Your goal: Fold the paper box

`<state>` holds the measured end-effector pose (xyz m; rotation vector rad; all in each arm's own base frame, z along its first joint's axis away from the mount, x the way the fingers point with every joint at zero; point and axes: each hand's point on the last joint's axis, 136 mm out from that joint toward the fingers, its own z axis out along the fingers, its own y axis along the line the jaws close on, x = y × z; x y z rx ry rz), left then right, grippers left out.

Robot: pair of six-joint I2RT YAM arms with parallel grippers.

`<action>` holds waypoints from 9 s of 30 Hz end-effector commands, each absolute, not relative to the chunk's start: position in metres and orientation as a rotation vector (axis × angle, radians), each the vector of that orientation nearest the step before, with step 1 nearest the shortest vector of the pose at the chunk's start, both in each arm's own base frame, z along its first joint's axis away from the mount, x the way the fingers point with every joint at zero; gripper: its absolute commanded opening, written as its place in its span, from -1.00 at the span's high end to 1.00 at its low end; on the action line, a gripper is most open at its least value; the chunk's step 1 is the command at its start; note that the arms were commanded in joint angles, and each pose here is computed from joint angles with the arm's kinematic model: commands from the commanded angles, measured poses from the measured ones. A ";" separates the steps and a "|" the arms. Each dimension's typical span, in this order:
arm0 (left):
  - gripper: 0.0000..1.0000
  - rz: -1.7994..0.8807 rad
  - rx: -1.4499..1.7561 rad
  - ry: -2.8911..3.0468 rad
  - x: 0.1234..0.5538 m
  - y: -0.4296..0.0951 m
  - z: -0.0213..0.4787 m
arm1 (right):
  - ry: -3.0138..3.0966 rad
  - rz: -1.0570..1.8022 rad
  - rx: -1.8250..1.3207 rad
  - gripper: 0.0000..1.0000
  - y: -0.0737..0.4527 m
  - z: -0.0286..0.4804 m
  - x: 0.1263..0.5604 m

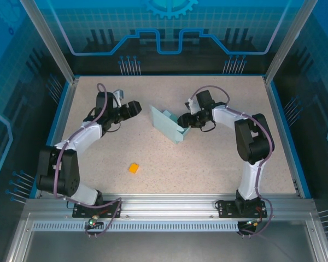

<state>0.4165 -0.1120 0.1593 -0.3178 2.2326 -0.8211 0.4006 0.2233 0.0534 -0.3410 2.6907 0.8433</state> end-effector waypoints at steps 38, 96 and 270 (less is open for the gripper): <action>-0.38 -0.896 -0.160 2.507 0.450 -0.218 0.055 | 2.519 0.797 -0.220 -0.20 0.178 0.098 0.392; -0.40 -0.857 -0.143 2.397 0.470 -0.174 0.108 | 2.704 1.056 -0.671 0.21 0.225 0.057 0.412; -0.59 -0.663 -0.374 2.196 0.406 -0.071 0.175 | 2.104 0.565 -1.446 0.19 0.436 0.082 0.207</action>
